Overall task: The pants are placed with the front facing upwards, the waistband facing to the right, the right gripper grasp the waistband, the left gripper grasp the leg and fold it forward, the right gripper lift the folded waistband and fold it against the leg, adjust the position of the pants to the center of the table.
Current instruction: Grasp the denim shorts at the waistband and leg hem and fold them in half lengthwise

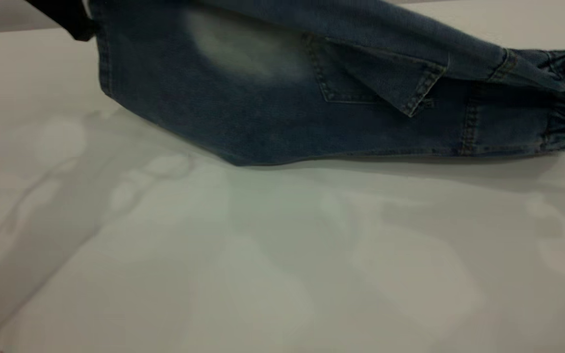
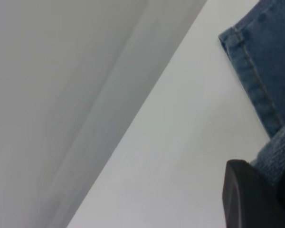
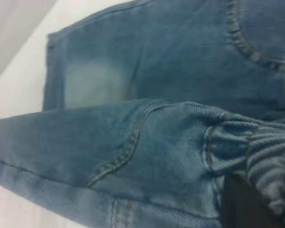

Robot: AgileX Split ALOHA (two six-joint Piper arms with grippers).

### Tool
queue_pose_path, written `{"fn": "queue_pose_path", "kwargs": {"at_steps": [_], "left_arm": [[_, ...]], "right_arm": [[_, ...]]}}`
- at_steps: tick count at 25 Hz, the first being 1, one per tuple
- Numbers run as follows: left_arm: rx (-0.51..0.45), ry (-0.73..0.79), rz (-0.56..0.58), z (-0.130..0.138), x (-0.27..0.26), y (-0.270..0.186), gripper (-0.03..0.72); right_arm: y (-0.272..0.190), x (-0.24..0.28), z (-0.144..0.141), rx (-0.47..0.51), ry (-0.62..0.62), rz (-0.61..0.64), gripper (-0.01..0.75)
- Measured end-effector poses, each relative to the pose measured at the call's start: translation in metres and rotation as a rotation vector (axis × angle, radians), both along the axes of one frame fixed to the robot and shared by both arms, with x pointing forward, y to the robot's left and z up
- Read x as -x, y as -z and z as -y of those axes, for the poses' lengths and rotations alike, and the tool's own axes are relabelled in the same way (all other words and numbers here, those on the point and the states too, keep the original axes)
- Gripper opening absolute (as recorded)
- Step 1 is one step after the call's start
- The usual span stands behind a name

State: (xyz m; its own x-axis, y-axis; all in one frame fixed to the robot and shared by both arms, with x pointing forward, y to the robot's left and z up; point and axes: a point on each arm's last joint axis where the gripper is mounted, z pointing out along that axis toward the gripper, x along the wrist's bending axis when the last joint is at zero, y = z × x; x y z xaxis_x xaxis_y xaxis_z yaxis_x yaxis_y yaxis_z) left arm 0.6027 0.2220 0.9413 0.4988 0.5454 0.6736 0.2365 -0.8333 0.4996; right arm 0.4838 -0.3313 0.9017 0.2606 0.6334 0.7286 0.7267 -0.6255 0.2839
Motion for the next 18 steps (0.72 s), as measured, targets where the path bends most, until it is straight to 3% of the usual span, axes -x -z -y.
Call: {"fn": "queue_pose_path", "kwargs": {"at_steps": [8, 14, 18], "left_arm": [[-0.027, 0.016, -0.017, 0.006, -0.022, 0.023, 0.091], [-0.099, 0.076, -0.002, 0.008, -0.028, 0.043, 0.091], [-0.083, 0.074, 0.009, 0.010, -0.037, 0.046, 0.091]], "right_arm": [[0.019, -0.024, 0.008, -0.034, -0.009, -0.032, 0.034], [0.027, -0.035, 0.011, -0.051, -0.014, -0.038, 0.034], [0.027, -0.035, 0.011, -0.049, -0.015, -0.039, 0.034]]}}
